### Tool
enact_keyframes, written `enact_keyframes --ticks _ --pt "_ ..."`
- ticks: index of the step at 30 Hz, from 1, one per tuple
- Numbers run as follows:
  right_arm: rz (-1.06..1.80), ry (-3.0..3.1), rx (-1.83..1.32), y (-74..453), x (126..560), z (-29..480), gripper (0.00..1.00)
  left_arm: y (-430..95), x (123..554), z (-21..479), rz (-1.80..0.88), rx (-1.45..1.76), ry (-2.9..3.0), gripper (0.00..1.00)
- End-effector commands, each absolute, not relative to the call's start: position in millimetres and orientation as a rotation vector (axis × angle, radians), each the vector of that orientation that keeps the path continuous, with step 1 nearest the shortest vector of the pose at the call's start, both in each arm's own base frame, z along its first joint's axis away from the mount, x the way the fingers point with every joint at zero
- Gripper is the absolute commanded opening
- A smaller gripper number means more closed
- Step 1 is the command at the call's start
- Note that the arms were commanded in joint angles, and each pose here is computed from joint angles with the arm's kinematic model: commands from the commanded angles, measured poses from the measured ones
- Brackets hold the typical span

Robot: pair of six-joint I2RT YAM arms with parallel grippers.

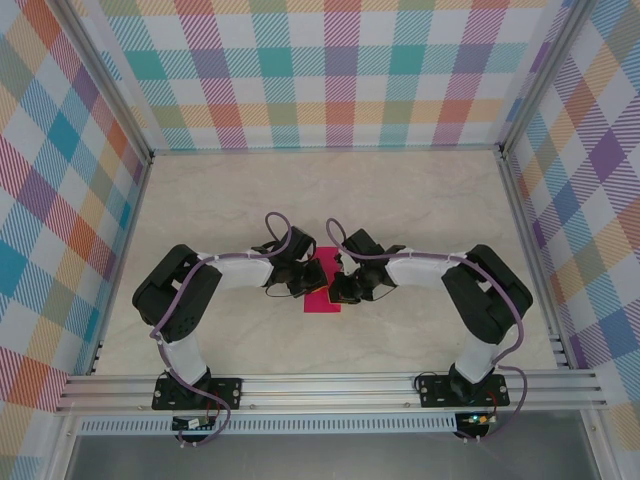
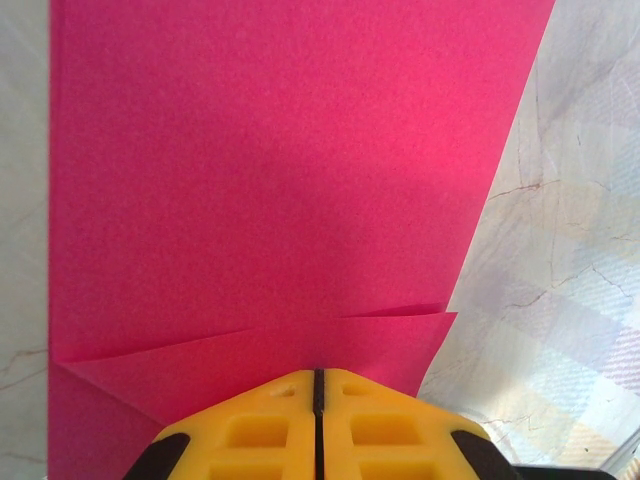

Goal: Fold a paper plane with a square sheet of paper (pick it up from the middle)
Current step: Fold the triangle a second time at the center of the table.

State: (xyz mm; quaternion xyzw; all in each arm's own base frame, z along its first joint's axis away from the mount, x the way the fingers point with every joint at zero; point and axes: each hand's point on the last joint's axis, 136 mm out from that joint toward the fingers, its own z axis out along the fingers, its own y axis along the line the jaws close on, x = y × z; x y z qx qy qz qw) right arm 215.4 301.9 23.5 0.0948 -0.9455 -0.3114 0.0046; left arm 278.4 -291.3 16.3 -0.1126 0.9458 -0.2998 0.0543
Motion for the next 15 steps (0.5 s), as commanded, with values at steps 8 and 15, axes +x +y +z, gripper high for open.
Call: enact_keyframes --ticks 8,15 --pt "-0.764 -2.967 0.264 274.4 200.7 -11.5 0.08 -281.1 272.4 6.6 -0.871 -0.299 2.925 0.08" --pt "-0.739 -2.967 0.264 272.3 200.3 -13.6 0.08 -277.5 285.6 24.9 -0.983 -0.259 2.814 0.09"
